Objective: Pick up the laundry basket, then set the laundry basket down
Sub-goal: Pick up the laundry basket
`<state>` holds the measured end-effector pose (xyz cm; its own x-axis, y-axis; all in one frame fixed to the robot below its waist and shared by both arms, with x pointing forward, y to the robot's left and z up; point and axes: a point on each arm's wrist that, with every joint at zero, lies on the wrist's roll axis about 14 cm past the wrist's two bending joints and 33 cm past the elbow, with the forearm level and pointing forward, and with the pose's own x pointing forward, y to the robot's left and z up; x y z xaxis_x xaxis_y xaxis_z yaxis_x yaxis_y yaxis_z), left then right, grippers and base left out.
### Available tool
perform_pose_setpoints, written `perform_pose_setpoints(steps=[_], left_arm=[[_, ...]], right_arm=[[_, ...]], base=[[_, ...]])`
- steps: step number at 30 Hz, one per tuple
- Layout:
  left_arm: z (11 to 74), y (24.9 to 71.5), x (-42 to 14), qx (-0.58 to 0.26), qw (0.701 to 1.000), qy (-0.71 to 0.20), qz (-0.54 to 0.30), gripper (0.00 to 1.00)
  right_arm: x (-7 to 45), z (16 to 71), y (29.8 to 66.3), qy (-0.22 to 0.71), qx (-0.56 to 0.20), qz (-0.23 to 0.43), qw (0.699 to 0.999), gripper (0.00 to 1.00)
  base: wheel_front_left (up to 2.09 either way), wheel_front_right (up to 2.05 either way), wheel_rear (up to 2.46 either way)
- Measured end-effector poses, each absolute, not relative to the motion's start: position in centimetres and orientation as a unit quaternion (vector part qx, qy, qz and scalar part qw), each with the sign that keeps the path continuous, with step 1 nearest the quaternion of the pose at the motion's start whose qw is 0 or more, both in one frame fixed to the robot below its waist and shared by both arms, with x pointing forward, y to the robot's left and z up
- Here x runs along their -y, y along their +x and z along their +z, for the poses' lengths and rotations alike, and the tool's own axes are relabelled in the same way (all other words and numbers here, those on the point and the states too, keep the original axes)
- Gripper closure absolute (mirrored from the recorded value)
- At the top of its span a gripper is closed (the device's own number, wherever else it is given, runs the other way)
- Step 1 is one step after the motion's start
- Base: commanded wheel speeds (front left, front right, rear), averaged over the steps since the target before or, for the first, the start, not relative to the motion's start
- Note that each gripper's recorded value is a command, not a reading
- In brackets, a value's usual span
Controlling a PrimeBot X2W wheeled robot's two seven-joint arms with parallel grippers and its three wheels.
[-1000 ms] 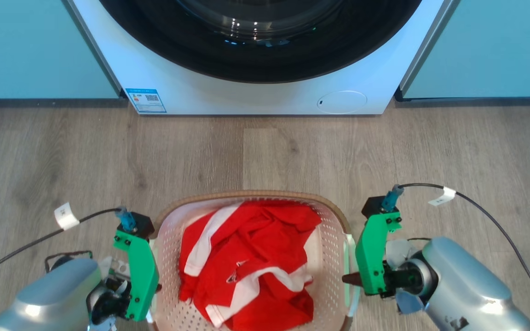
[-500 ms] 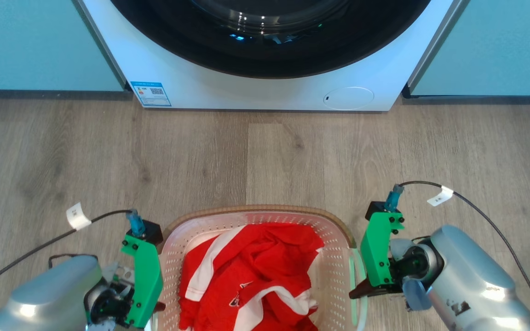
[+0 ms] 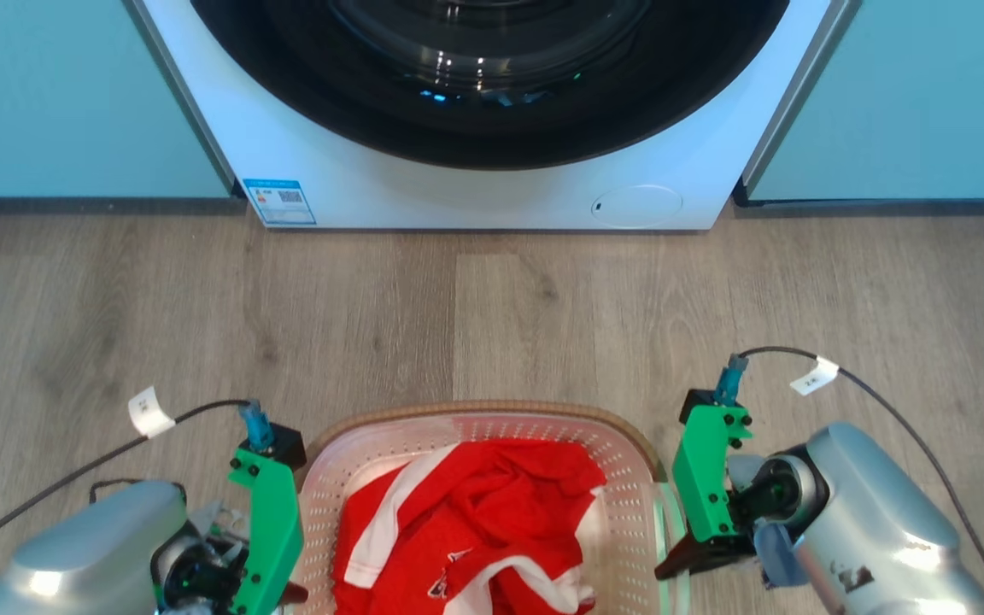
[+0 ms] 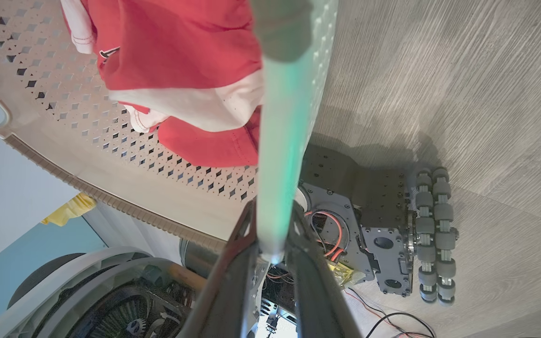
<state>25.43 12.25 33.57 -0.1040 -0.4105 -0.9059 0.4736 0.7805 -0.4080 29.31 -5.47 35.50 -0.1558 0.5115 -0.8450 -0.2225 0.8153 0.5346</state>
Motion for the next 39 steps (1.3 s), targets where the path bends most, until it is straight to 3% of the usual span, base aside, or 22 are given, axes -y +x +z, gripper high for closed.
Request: perform_pose_setpoints(steps=[18,28,39], left_arm=[[34.5,24.5,-12.0,-0.676,0.653,0.030,-0.341,1.00],[34.4,24.3,-12.2,-0.686,0.644,0.016,-0.337,1.00],[36.1,28.1,-12.0,-0.669,0.667,0.007,-0.328,1.00]], right_arm=[[5.9,36.1,27.2,0.097,-0.722,0.287,0.622,1.00],[5.8,36.5,28.1,0.104,-0.721,0.292,0.620,1.00],[5.8,38.7,32.5,0.104,-0.689,0.293,0.654,1.00]], base=[[0.00,0.00,0.00],[0.00,0.00,0.00],[0.00,0.00,0.00]])
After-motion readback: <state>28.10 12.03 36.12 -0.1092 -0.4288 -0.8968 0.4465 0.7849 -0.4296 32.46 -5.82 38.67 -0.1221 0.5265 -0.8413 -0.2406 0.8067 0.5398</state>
